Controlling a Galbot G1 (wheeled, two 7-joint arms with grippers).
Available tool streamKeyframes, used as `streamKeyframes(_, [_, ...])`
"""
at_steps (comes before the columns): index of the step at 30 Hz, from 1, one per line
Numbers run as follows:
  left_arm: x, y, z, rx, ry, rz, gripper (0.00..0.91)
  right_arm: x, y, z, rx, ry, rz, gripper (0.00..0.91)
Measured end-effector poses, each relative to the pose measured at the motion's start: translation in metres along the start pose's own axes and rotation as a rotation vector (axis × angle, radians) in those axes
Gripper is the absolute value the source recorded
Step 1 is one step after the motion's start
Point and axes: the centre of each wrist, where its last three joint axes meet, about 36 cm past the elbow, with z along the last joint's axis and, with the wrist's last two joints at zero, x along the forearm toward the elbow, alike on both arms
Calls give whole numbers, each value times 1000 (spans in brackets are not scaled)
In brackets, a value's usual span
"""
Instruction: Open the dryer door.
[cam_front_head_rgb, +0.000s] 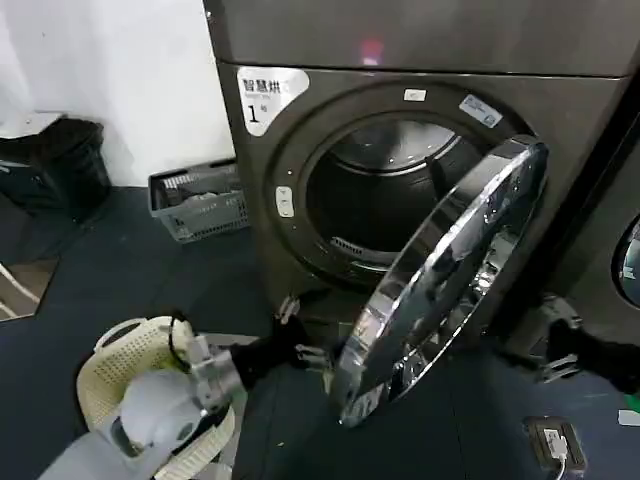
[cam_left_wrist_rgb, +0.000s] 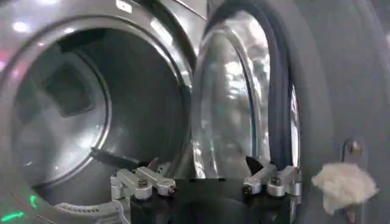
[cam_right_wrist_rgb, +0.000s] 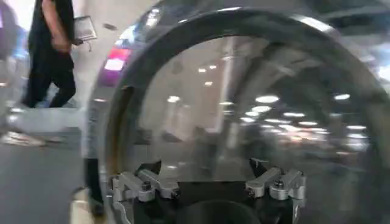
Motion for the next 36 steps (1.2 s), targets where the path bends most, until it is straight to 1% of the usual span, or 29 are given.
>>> streamKeyframes(1, [-1, -1, 0, 2, 0, 7, 907, 6, 2, -3, 5, -4, 36, 907])
streamKeyframes(5, [-4, -3, -1, 13, 2, 39, 907, 28, 12, -15, -4, -56, 179, 907])
streamKeyframes(8, [-6, -4, -3, 34, 9, 67, 907, 43, 20, -21, -3, -66, 295, 907])
streamKeyframes(11, [-8, -6, -4, 39, 17, 99, 907, 56, 26, -29, -23, -94, 430, 907])
streamKeyframes(19, [-17, -12, -6, 58, 28, 174, 907, 90, 34, -53, 9, -138, 796, 907])
streamKeyframes(21, [-21, -13, -4, 61, 33, 190, 907, 98, 37, -63, 33, -137, 887, 907])
streamKeyframes(25, [-32, -11, -2, 68, 31, 220, 907, 113, 42, -81, 97, -110, 1059, 907])
streamKeyframes(29, [-46, -11, -2, 65, 22, 252, 907, 131, 48, -99, 177, -53, 1229, 907])
streamKeyframes(30, [-50, -12, -1, 63, 20, 259, 907, 136, 49, -103, 196, -34, 1270, 907])
streamKeyframes(32, [-57, -12, 1, 59, 24, 274, 907, 148, 52, -114, 248, 26, 1356, 907])
streamKeyframes(34, [-65, -14, 2, 61, 23, 295, 907, 160, 55, -125, 273, 68, 1417, 907])
streamKeyframes(36, [-72, -15, 2, 63, 19, 313, 907, 173, 58, -137, 292, 127, 1495, 907])
